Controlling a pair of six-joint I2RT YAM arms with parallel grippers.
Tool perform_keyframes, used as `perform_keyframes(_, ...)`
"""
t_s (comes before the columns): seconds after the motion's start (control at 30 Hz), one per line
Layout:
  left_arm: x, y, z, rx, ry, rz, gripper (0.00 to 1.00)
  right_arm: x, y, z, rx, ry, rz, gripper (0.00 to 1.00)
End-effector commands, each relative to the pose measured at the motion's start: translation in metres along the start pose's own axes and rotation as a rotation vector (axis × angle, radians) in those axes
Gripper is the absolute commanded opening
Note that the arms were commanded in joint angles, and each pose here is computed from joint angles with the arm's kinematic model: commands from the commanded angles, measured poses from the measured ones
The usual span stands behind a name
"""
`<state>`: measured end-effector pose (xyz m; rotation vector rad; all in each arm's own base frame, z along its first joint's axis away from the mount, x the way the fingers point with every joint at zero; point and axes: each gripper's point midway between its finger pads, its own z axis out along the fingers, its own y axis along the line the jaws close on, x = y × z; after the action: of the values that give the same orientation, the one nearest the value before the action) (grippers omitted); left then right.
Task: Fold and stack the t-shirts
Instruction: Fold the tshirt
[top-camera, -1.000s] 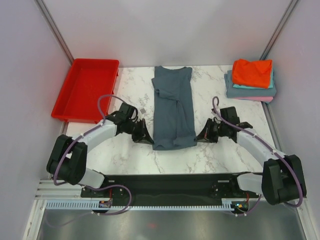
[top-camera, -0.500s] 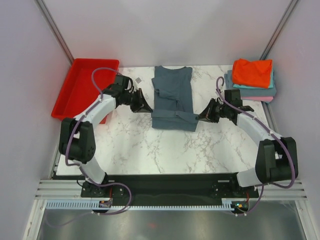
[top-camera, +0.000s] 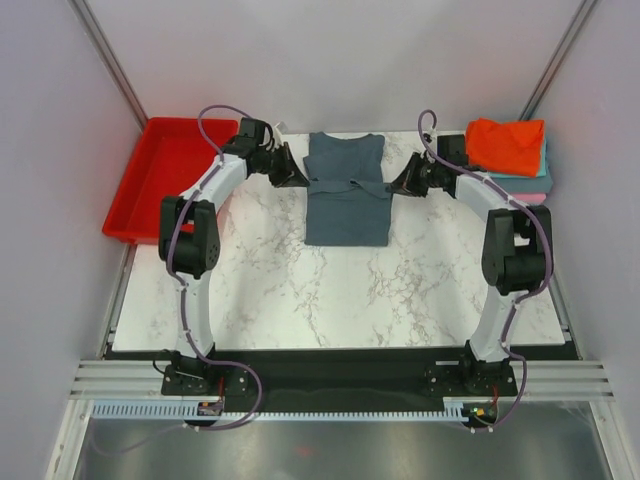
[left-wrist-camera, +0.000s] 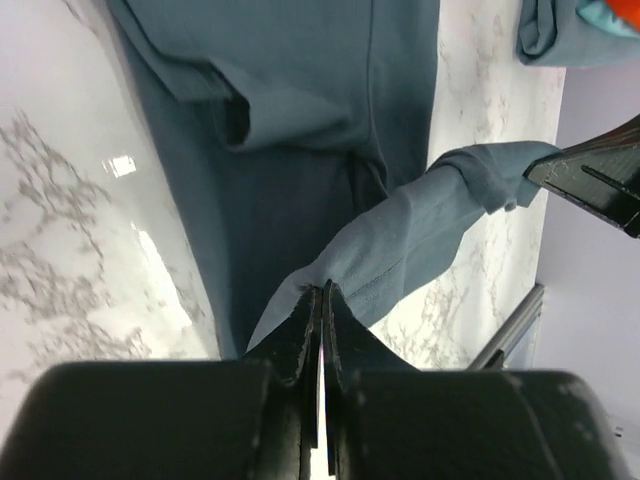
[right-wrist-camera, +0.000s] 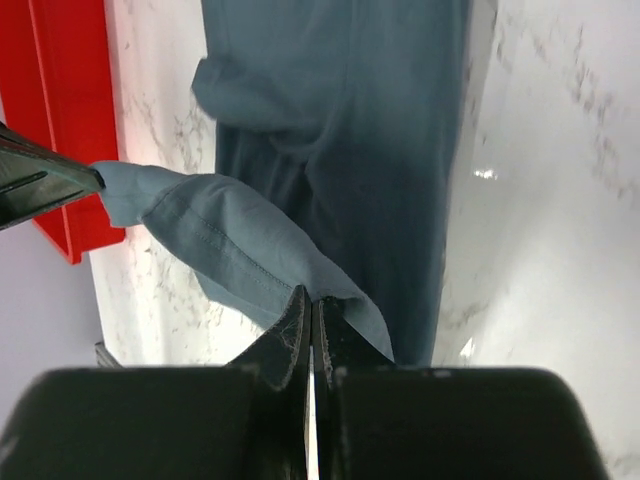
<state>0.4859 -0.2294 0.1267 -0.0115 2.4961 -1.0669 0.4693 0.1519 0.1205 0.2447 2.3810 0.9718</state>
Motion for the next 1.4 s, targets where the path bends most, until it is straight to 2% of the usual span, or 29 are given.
perform_keyframes(0.0,-0.032,0.000,0.007,0.019,-0.082,0.113,0.05,-0.030,-0.003,0.018,-0.012,-0.048,-0.097,0.02)
perform_keyframes(0.1,-0.050,-0.014,-0.011,-0.017,-0.153,0.186,0.57,-0.049,0.003,0.018,-0.028,-0.084,-0.132,0.52)
perform_keyframes(0.17,-0.058,-0.034,-0.035,-0.008,-0.186,0.220,0.73,-0.061,0.015,-0.006,-0.042,-0.121,-0.148,0.59)
perform_keyframes(0.2,-0.057,-0.041,-0.046,0.007,-0.192,0.221,0.75,-0.062,0.019,-0.015,-0.044,-0.129,-0.150,0.60)
perform_keyframes(0.23,-0.051,-0.051,-0.066,0.022,-0.198,0.216,0.83,-0.060,0.027,-0.033,-0.051,-0.143,-0.151,0.61)
perform_keyframes(0.3,-0.031,-0.054,-0.077,0.057,-0.159,0.154,0.84,-0.046,0.028,-0.049,-0.040,-0.122,-0.124,0.62)
perform_keyframes(0.33,-0.005,-0.038,-0.072,0.054,-0.096,0.091,0.84,-0.040,0.038,-0.061,-0.054,-0.122,-0.123,0.63)
perform_keyframes(0.4,0.025,-0.037,-0.074,0.093,-0.026,0.036,0.84,-0.004,0.028,-0.060,-0.075,-0.042,-0.059,0.64)
perform_keyframes(0.47,0.060,-0.011,-0.058,0.085,0.079,-0.043,0.84,0.026,0.013,-0.058,-0.060,0.003,0.001,0.64)
perform_keyframes(0.57,0.080,0.010,-0.043,0.068,0.149,-0.139,0.82,0.061,-0.009,-0.052,-0.020,0.068,0.092,0.64)
perform_keyframes(0.73,0.093,0.021,-0.028,0.079,0.189,-0.181,0.81,0.110,-0.028,-0.040,-0.015,0.208,0.192,0.63)
perform_keyframes(0.9,0.108,0.030,-0.022,0.064,0.225,-0.212,0.81,0.123,-0.039,-0.025,-0.020,0.243,0.264,0.61)
perform_keyframes(1.17,0.146,0.044,0.006,0.035,0.335,-0.255,0.81,0.135,-0.039,-0.007,-0.021,0.291,0.273,0.61)
perform_keyframes(1.27,0.151,0.044,0.016,0.034,0.359,-0.251,0.81,0.135,-0.045,0.001,-0.018,0.287,0.287,0.60)
perform_keyframes(1.37,0.137,0.033,0.029,0.097,0.328,-0.247,0.80,0.131,-0.050,0.008,-0.011,0.280,0.284,0.60)
